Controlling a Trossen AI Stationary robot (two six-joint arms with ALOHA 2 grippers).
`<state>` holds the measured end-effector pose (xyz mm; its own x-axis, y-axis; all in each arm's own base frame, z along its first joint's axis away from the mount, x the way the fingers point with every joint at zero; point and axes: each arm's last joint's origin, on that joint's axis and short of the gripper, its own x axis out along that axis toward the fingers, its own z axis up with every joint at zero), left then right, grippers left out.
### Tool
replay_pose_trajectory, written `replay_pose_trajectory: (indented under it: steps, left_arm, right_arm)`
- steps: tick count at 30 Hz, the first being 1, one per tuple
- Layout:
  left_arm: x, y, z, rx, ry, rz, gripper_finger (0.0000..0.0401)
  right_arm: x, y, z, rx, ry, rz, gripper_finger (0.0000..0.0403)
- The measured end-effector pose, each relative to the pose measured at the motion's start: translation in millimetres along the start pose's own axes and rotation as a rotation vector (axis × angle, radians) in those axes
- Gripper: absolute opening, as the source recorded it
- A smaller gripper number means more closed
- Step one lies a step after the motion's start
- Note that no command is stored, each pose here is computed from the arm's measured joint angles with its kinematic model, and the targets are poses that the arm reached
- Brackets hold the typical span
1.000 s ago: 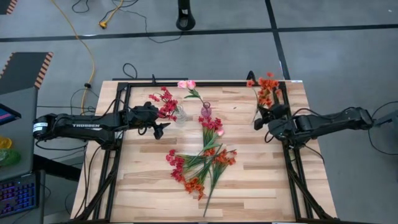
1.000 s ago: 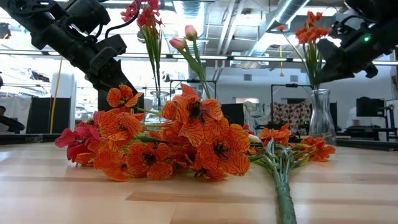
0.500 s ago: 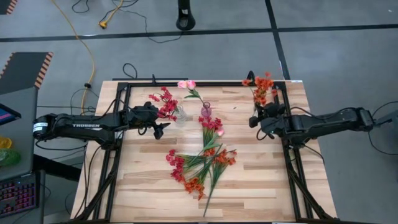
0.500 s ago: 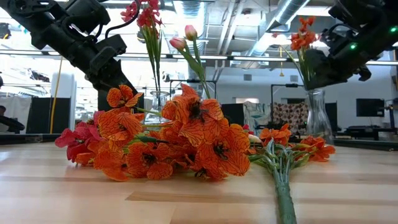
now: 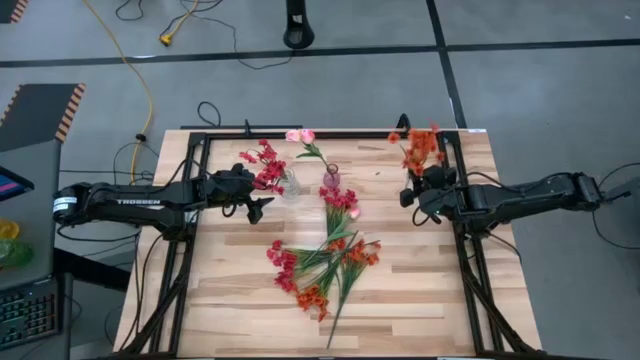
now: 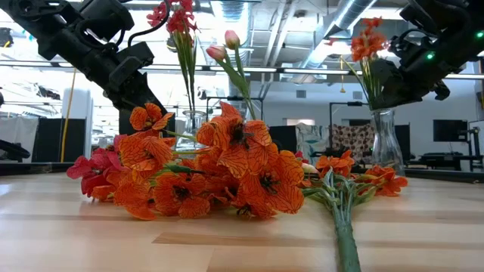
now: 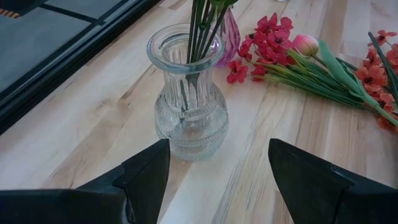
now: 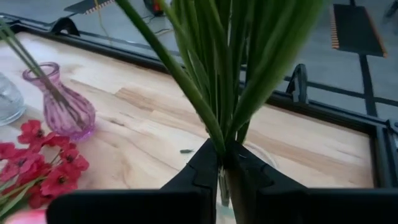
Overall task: Sort flowers into vase by color
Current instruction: Put the right orange flowers into the right transparent vase
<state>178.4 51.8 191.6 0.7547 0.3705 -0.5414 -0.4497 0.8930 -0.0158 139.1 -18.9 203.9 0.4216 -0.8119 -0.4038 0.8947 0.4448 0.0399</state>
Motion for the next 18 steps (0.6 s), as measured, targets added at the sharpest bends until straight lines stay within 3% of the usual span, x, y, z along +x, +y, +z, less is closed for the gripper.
replay_pose_trajectory:
  steps: [13,18]
  left_arm:
    - [0.0,0.0,0.0,0.000,0.000,0.000,0.0258]
    - [0.0,0.0,-0.1,0.000,0.001,-0.001,0.0258]
  right_arm:
    - [-3.3,1.3,6.6,-0.065,0.020,0.038,0.0058]
    - [-7.5,0.8,14.2,-0.090,0.046,0.042,0.0085]
